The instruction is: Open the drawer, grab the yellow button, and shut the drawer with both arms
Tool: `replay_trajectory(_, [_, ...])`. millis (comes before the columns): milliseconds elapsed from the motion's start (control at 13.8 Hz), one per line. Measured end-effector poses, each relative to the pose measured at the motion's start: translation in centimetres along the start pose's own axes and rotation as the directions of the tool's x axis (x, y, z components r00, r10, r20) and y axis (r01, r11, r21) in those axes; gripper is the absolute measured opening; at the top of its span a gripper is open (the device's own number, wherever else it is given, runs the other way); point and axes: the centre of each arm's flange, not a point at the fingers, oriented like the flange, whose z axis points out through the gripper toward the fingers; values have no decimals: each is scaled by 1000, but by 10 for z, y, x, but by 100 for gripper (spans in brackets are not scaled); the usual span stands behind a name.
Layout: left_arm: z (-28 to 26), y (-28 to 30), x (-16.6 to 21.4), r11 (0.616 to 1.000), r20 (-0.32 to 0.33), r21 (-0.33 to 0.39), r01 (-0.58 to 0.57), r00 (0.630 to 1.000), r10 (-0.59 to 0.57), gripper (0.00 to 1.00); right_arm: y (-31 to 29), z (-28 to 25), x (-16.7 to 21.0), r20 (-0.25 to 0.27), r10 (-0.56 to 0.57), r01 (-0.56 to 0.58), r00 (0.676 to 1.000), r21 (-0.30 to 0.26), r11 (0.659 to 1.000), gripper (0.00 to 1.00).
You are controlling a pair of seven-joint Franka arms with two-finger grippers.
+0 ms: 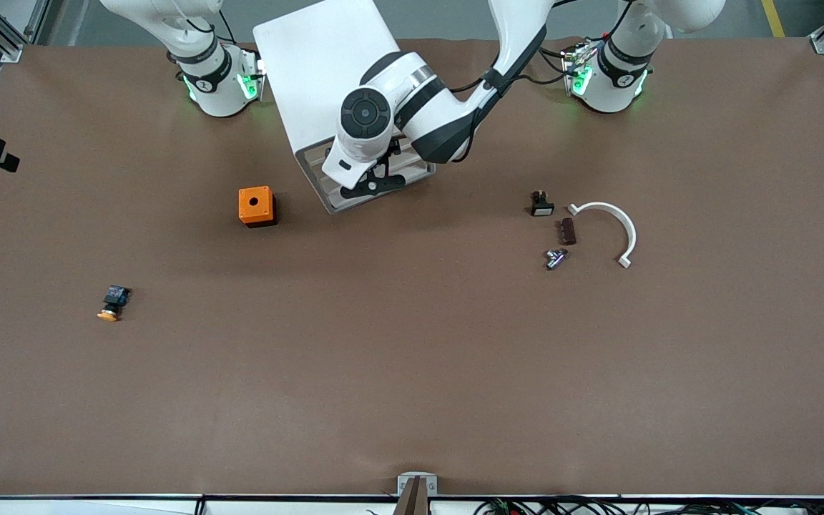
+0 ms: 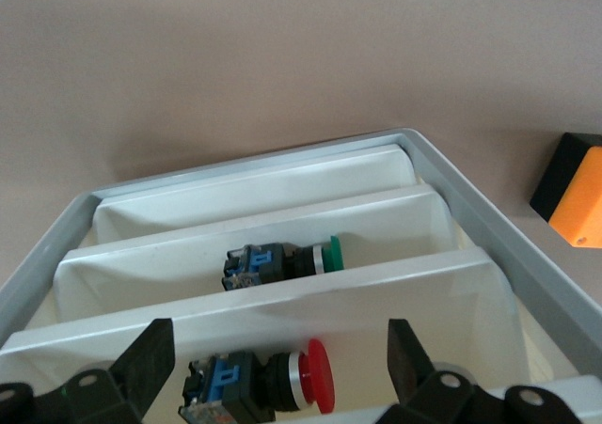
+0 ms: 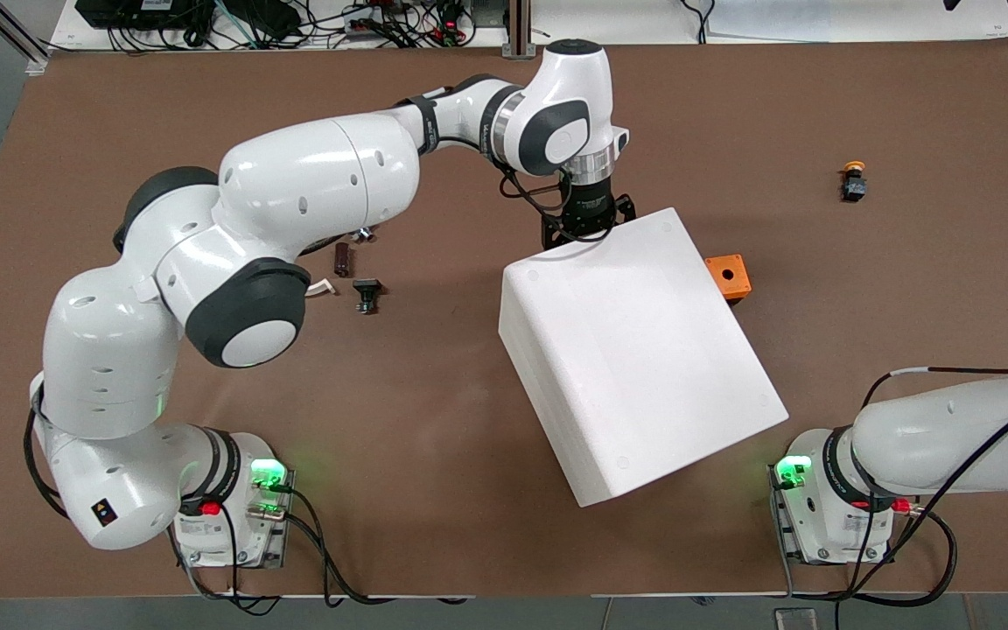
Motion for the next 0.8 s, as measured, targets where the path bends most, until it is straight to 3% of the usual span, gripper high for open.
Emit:
replay_trajectory(435, [0, -1, 2, 1000, 13, -6, 10, 1000, -10, 100, 2, 7, -28, -32, -5, 5, 999, 13, 1000, 100])
replay_trajectory(797, [-28, -9, 22, 998, -2, -47, 38, 999, -38, 100, -4, 4, -23, -78, -31, 28, 996, -38, 999, 100])
